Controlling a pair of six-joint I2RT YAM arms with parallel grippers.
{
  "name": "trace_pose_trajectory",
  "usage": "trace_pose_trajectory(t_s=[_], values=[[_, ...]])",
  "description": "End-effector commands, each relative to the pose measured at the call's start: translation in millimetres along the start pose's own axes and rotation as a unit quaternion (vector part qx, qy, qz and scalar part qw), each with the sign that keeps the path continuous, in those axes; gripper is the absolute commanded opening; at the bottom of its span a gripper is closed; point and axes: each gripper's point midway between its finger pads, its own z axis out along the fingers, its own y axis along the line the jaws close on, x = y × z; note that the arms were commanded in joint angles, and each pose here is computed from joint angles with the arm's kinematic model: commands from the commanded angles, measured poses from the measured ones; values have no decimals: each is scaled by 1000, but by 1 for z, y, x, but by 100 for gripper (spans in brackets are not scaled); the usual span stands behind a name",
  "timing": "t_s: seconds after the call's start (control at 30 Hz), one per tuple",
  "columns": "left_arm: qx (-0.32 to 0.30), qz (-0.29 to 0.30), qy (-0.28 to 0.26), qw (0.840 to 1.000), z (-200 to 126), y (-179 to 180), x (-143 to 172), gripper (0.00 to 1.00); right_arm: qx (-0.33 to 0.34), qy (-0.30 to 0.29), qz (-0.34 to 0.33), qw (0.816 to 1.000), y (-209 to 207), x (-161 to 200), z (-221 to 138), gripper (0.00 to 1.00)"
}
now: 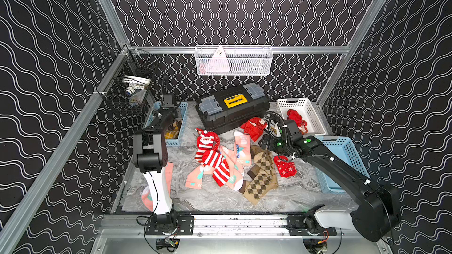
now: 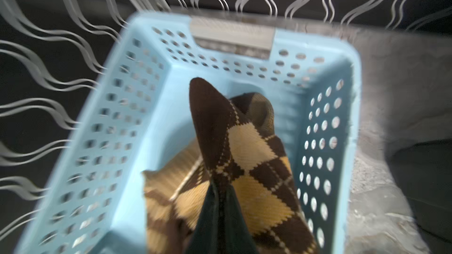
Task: Sort the socks into the basket by color
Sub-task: Place the sock in the bin.
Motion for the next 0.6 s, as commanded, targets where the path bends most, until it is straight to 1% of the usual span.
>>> trace_pose_trajectory(t_s=[0.0,0.07,0.13,0.33,0.43,0.57], values=[[24,-13,8,1000,6,-9,4,23,11,-1,1,1000,-3,-1,-2,100],[33,-17,13,999,9,-12,8,38,13,-3,0,1000,-3,-1,-4,100],[38,-18,17,999,9,-14,9,50,15,-5,-3,1000,-4,-2,-7,100],[54,-30,5,998,-6,-16,1,63,23,1,-6,1000,-8,1,-7,100],[63,-41,-10,997,-23,-16,-13,69,28,11,-8,1000,-11,6,-5,100],[87,-62,-37,994,-54,-17,-37,73,42,30,-9,999,-18,16,-1,100]])
